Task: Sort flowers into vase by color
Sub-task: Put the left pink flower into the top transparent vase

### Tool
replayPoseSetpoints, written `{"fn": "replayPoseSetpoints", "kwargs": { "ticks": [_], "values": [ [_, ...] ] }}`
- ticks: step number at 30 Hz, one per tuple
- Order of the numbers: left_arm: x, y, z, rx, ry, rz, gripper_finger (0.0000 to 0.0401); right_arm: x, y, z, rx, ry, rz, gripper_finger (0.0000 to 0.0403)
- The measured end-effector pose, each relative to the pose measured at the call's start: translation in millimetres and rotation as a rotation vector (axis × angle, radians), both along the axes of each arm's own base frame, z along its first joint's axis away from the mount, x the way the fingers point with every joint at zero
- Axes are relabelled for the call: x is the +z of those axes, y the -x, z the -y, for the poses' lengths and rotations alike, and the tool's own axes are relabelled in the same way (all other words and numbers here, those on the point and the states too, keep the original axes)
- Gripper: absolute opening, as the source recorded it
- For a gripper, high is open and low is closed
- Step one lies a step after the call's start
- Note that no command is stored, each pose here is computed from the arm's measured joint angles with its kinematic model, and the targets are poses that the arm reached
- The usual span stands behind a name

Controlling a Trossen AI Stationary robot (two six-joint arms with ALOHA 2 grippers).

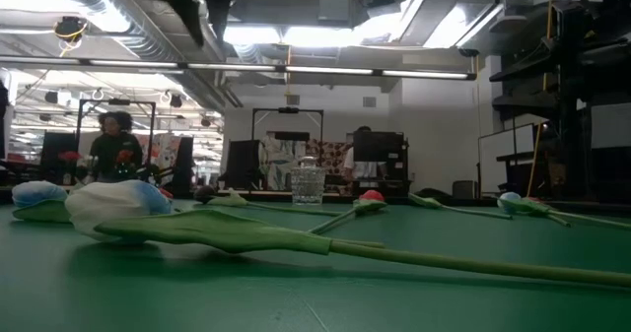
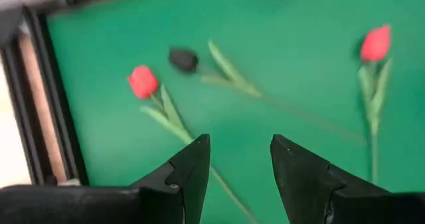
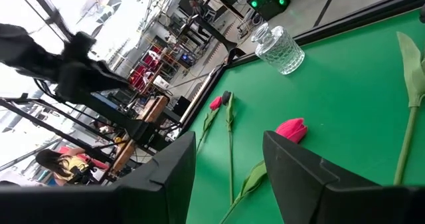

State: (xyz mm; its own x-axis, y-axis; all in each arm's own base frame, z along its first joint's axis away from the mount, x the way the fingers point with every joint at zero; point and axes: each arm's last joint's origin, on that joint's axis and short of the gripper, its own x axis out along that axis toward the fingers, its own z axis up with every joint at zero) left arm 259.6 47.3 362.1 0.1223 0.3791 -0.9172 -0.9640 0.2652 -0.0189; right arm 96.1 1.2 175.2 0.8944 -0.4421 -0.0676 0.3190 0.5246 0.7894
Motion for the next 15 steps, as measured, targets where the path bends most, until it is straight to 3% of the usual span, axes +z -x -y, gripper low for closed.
{"fn": "replayPoseSetpoints", "kwargs": {
  "ticks": [6, 15],
  "values": [
    [-44.9, 3.5, -5.5, 0.046, 0.056, -0.068, 0.0155, 0.0, 0.0, 0.0, 0.0, 0.0, 0.0, 0.0177],
    [-102.1, 29.1, 1.5, 0.183, 0.138, 0.155, 0.0155, -0.1, -0.2, -0.5, 0.018, 0.0, -0.002, 0.0177]
  ]
}}
